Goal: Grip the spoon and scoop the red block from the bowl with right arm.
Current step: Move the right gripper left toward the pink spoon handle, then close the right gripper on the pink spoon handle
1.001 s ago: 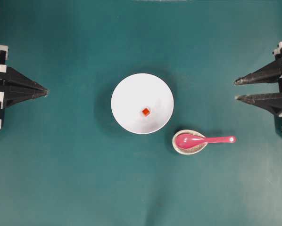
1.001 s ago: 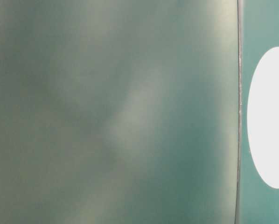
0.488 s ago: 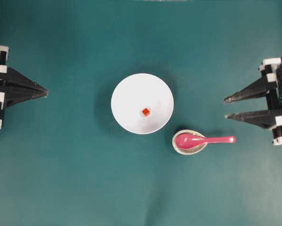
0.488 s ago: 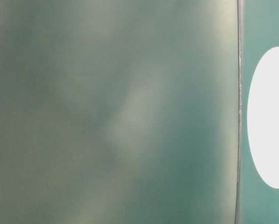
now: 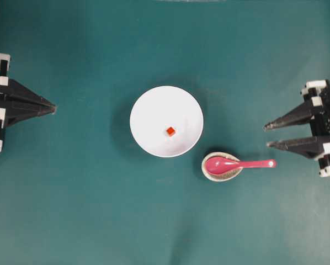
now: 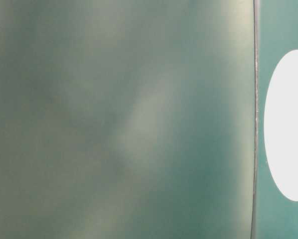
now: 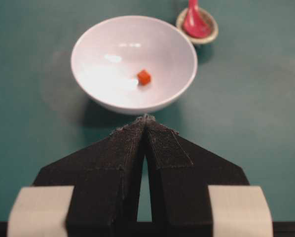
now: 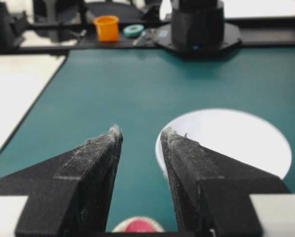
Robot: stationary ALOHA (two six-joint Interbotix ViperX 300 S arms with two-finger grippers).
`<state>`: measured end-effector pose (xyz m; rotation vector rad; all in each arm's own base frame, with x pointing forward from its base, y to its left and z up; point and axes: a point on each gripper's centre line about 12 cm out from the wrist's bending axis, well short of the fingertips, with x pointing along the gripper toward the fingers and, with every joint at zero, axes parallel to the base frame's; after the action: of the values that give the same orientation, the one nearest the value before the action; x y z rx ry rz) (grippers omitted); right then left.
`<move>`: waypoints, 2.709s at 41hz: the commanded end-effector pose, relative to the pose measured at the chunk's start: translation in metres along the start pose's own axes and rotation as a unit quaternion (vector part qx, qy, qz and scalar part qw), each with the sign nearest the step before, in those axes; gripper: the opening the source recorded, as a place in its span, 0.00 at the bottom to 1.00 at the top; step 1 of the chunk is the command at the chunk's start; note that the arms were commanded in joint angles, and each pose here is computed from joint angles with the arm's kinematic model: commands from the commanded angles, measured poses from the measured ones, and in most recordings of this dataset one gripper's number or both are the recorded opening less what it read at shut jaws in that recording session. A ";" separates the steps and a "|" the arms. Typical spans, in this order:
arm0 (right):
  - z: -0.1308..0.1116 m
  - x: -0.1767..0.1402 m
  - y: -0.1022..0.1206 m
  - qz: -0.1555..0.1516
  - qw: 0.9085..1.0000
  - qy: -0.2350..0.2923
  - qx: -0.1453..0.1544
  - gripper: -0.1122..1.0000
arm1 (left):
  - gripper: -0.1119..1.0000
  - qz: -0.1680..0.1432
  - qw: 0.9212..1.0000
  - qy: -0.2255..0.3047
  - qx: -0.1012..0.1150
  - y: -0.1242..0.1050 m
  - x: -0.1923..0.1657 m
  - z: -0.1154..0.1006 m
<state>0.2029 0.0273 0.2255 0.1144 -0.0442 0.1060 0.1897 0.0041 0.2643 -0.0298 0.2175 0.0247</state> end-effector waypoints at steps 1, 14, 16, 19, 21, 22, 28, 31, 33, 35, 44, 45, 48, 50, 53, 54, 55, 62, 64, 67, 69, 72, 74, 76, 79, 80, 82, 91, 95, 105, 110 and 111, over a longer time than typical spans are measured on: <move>-0.002 0.001 0.002 0.001 1.000 -0.011 0.010 0.51 | 0.10 0.001 1.000 -0.009 0.002 0.000 0.001 0.011; -0.028 0.004 0.008 0.002 1.000 0.008 0.030 0.51 | 0.10 0.001 1.000 -0.009 0.001 0.000 0.001 0.010; -0.034 0.004 0.010 0.004 0.999 0.017 0.032 0.51 | 0.10 0.001 1.000 -0.010 0.004 0.000 0.001 0.010; -0.041 0.005 0.012 0.001 0.999 0.026 0.037 0.51 | 0.10 0.001 1.000 -0.009 0.006 0.000 0.001 0.010; -0.046 0.006 0.013 0.000 0.999 0.031 0.039 0.51 | 0.10 0.001 1.000 -0.010 0.006 0.000 0.001 0.010; -0.049 0.005 0.013 -0.001 0.999 0.034 0.040 0.51 | 0.10 0.001 1.000 -0.011 0.008 0.000 0.001 0.010; -0.064 0.002 0.014 -0.012 0.998 0.048 0.042 0.51 | 0.10 0.001 1.000 -0.011 0.009 0.000 0.001 0.010; -0.070 -0.001 0.013 -0.017 0.997 0.055 0.042 0.51 | 0.10 0.001 1.000 -0.012 0.010 0.000 0.001 0.011; -0.074 -0.002 0.013 -0.020 0.997 0.062 0.041 0.51 | 0.10 0.001 1.000 -0.014 0.010 0.000 0.001 0.011; -0.078 -0.004 0.014 -0.020 0.997 0.069 0.040 0.51 | 0.10 0.001 1.000 -0.014 0.011 0.000 0.001 0.011; -0.094 -0.007 0.013 -0.029 0.994 0.104 0.031 0.51 | 0.10 0.001 1.000 -0.014 0.011 0.000 0.001 0.011; -0.095 -0.007 0.013 -0.029 0.993 0.107 0.030 0.51 | 0.10 0.001 1.000 -0.014 0.011 0.000 0.001 0.011; -0.100 -0.008 0.013 -0.032 0.992 0.117 0.026 0.51 | 0.10 0.001 1.000 -0.015 0.012 0.000 0.001 0.011; -0.103 -0.008 0.013 -0.031 0.992 0.124 0.023 0.51 | 0.10 0.001 1.000 -0.014 0.011 0.000 0.001 0.011; -0.107 -0.008 0.013 -0.032 0.991 0.130 0.019 0.51 | 0.10 0.001 1.000 -0.014 0.012 0.000 0.001 0.011; -0.108 -0.009 0.013 -0.032 0.991 0.132 0.017 0.51 | 0.10 0.001 1.000 -0.014 0.012 0.000 0.001 0.011; -0.109 -0.009 0.013 -0.033 0.991 0.132 0.016 0.51 | 0.10 0.001 1.000 -0.014 0.012 0.000 0.001 0.011; -0.115 -0.011 0.011 -0.040 0.990 0.135 0.006 0.51 | 0.10 0.001 1.000 -0.013 0.014 0.000 0.001 0.010; -0.117 -0.010 0.011 -0.041 0.990 0.138 0.004 0.51 | 0.10 0.001 1.000 -0.013 0.014 0.000 0.001 0.010; -0.119 -0.010 0.012 -0.041 0.989 0.139 0.001 0.51 | 0.10 0.002 1.000 -0.012 0.015 0.000 0.001 0.010; -0.121 -0.009 0.013 -0.040 0.989 0.140 0.001 0.51 | 0.10 0.002 1.000 -0.012 0.015 0.000 0.001 0.010; -0.124 -0.009 0.015 -0.038 0.989 0.144 0.003 0.51 | 0.10 0.004 1.000 -0.011 0.015 0.001 0.001 0.010; -0.126 -0.008 0.016 -0.037 0.989 0.145 0.007 0.51 | 0.10 0.005 1.000 -0.011 0.014 0.002 0.001 0.010; -0.127 -0.007 0.017 -0.035 0.989 0.143 0.010 0.51 | 0.10 0.007 1.000 -0.011 0.015 0.002 0.001 0.010; -0.128 -0.006 0.020 -0.031 0.989 0.141 0.013 0.51 | 0.10 0.008 1.000 -0.009 0.014 0.003 0.001 0.009; -0.129 -0.004 0.021 -0.031 0.989 0.141 0.013 0.51 | 0.10 0.008 1.000 -0.010 0.014 0.003 0.001 0.010; -0.131 -0.004 0.021 -0.032 0.989 0.143 0.012 0.51 | 0.10 0.008 1.000 -0.010 0.014 0.003 0.001 0.010; -0.138 -0.001 0.022 -0.038 0.987 0.156 0.005 0.51 | 0.10 0.008 1.000 -0.008 0.014 0.003 0.001 0.009; -0.143 -0.001 0.023 -0.038 0.986 0.163 0.002 0.51 | 0.10 0.008 1.000 -0.005 0.014 0.003 0.001 0.008; -0.146 -0.002 0.021 -0.040 0.985 0.167 -0.004 0.51 | 0.10 0.009 1.000 -0.001 0.017 0.003 0.002 0.006; -0.147 -0.004 0.020 -0.041 0.984 0.171 -0.006 0.51 | 0.10 0.009 1.000 0.000 0.017 0.003 0.002 0.006; -0.147 -0.005 0.020 -0.041 0.984 0.172 -0.007 0.51 | 0.10 0.009 1.000 0.001 0.017 0.003 0.002 0.005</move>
<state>0.2018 0.0632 0.0792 0.0747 0.3190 0.0401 0.1899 0.0068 0.2620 0.0005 0.2348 0.0354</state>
